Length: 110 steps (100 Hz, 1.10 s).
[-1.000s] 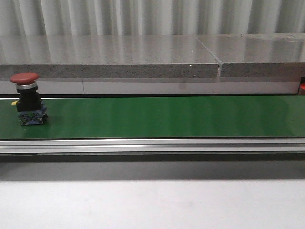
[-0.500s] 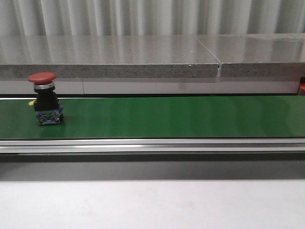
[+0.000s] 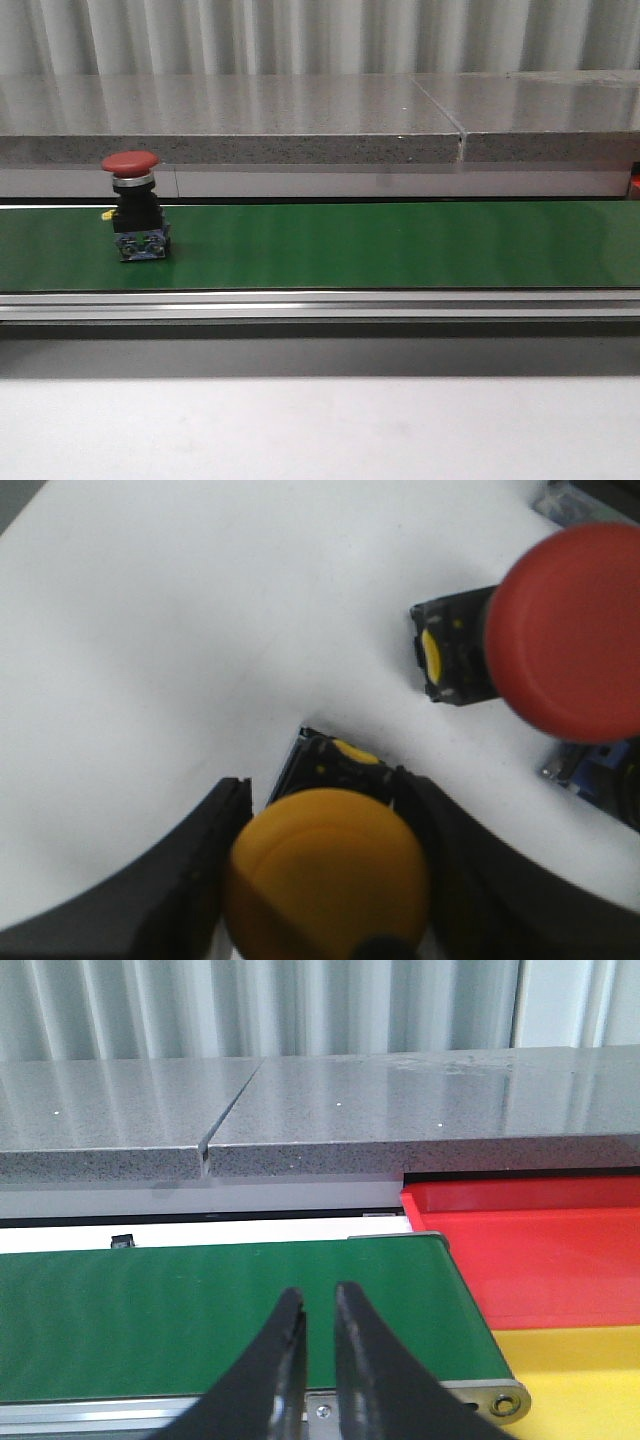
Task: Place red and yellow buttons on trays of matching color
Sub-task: 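Grasp a yellow push button from the cluster with the left gripper, then set the yellow button on the belt and open the left gripper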
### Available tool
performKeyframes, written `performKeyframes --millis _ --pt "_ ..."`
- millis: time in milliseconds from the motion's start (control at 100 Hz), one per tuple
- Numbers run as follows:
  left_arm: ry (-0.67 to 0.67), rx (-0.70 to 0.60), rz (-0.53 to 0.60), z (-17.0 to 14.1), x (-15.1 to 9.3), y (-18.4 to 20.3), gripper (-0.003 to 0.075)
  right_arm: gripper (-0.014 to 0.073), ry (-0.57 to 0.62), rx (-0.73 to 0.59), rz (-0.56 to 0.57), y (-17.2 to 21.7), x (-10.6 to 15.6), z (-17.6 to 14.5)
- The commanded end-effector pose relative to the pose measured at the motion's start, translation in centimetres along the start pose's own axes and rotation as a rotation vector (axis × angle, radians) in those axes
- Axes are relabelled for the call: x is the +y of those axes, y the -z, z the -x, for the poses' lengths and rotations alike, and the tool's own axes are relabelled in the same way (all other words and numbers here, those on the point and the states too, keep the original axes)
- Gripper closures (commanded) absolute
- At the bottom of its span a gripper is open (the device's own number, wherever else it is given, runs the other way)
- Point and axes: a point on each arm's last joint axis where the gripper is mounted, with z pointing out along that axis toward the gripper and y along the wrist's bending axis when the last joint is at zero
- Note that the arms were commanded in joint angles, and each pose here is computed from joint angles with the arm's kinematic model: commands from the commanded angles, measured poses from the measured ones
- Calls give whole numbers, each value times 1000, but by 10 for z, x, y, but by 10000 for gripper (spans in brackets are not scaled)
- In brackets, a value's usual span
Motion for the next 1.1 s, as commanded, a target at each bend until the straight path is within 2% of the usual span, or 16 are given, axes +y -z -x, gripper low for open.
performKeyframes --millis 0,240,520,850,1090 --pt "-13 -89 -20 9 -6 24 503 496 9 -111 7 3 1 14" --pt "-37 -115 -32 -9 -11 57 503 496 9 -111 7 3 1 14" --pt "-126 -248 -63 -27 -25 122 503 496 9 -111 7 3 1 14" --pt "-290 -333 -194 -26 -82 163 503 496 9 -111 7 3 1 14" --pt "-374 -235 -223 -23 -119 142 503 496 9 -111 7 3 1 14"
